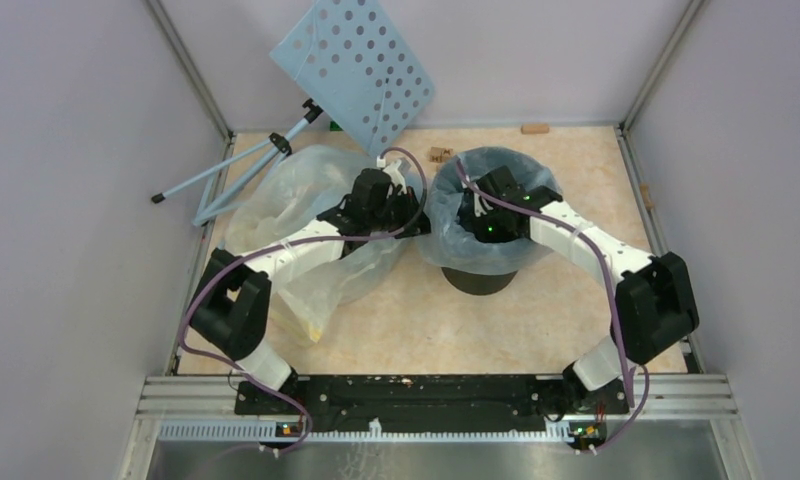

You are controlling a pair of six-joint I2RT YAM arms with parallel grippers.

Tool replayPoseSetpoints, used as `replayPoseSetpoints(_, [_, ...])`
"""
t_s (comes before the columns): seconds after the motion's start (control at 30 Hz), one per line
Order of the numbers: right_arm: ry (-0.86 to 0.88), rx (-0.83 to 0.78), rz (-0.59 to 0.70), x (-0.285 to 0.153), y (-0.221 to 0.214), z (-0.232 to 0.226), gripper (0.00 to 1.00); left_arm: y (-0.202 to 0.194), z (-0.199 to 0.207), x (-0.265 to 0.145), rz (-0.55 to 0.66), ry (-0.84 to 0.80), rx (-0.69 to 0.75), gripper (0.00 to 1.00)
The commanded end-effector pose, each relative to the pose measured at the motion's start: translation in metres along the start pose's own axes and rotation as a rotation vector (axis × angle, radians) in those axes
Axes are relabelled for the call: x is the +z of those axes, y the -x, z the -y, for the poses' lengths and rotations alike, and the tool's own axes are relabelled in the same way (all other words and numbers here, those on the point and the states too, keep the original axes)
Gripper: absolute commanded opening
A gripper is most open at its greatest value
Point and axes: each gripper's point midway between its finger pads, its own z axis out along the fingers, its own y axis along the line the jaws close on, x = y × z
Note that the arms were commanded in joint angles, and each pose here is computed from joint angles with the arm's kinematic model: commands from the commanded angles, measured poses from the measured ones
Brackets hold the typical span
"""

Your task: Put the trash bags into the trash bin

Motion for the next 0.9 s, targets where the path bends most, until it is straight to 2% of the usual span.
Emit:
replayPoseSetpoints(0.0, [0.005, 0.016, -0.045, 0.014, -0.004, -0.001, 0.00, 0.012, 0.030, 0.001, 0.037, -0.116, 0.037, 0.13])
replayPoseSetpoints(0.2, [-0.057, 0.031, -0.038, 0.020, -0.008, 0.012, 0.00, 0.007, 0.038, 0.003, 0.031, -0.161, 0.046, 0.13])
replayPoseSetpoints(0.5, [0.005, 0.078, -0.068, 0.046, -0.028, 0.010, 0.00, 0.009, 0.047, -0.003, 0.049, -0.194, 0.058, 0.16])
replayPoseSetpoints(0.63, [0.005, 0.086, -0.085, 0.055, -0.033, 0.012, 0.00, 0.016, 0.058, -0.015, 0.082, -0.220, 0.073, 0.26])
replayPoseSetpoints(0.8, [0.018, 0.093, -0.107, 0.067, -0.039, 0.014, 0.00, 0.024, 0.072, -0.030, 0.119, -0.252, 0.088, 0.48])
replayPoseSetpoints(0.87, [0.027, 0.099, -0.118, 0.072, -0.041, 0.015, 0.00, 0.030, 0.074, -0.036, 0.147, -0.248, 0.087, 0.52])
